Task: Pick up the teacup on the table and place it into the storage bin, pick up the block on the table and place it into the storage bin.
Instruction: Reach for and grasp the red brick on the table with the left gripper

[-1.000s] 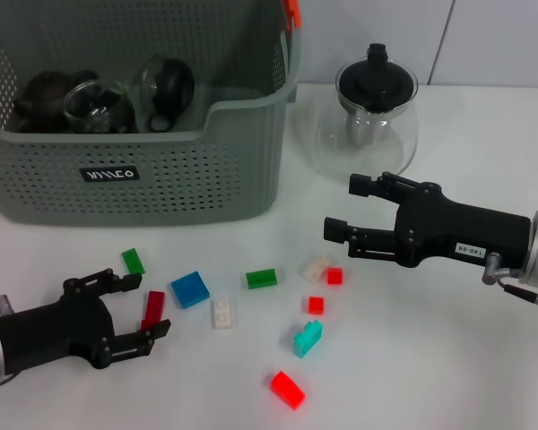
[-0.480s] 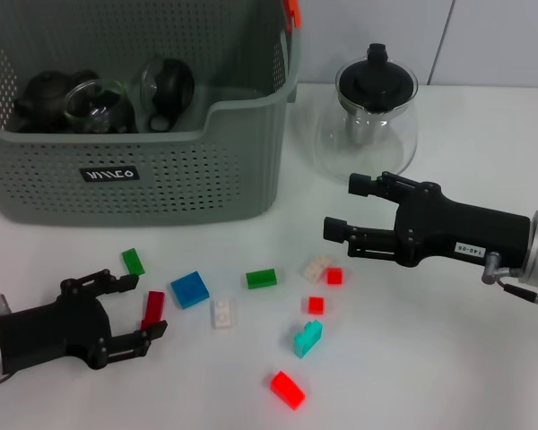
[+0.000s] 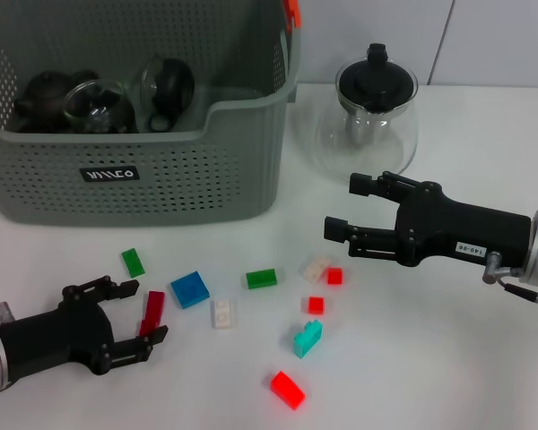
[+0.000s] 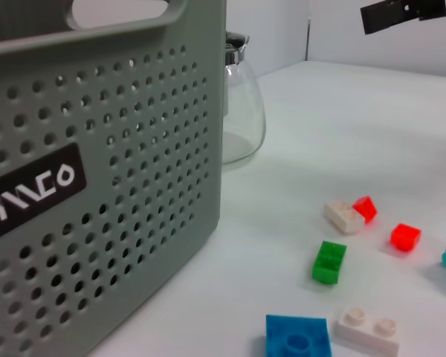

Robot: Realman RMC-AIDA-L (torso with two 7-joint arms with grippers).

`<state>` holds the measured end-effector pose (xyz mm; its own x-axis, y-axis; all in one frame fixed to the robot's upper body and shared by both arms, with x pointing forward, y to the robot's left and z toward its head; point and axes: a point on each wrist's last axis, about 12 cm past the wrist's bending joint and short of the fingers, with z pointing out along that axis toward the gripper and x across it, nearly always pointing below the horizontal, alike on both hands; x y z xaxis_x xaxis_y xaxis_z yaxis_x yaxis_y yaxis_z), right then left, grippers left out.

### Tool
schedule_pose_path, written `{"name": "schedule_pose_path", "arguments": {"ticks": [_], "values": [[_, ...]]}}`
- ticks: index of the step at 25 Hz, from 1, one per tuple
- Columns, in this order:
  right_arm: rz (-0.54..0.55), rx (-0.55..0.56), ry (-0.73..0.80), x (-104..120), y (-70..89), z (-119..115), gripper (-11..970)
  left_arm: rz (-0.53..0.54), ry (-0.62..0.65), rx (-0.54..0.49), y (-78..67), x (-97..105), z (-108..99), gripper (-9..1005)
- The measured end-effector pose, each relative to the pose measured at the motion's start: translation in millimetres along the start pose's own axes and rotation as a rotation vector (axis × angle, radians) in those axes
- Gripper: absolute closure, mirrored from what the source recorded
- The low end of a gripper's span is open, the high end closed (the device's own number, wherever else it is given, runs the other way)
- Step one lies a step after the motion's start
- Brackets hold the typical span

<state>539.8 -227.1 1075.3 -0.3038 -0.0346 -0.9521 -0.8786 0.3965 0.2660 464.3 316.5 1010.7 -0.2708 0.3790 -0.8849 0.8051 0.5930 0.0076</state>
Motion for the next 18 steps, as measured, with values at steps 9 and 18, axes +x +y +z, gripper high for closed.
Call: {"name": "schedule_pose_path", "arguments": {"ticks": [9, 18], "values": [[0.004, 0.003, 0.000, 1.4, 0.4, -1.2, 17, -0.003, 0.027, -0.049, 5.0, 3.7, -0.5, 236], [0.005, 0.003, 0.001, 1.6, 0.4, -1.3, 17, -0.015, 0.018, -0.079, 8.0, 4.4, -5.4, 252]]}}
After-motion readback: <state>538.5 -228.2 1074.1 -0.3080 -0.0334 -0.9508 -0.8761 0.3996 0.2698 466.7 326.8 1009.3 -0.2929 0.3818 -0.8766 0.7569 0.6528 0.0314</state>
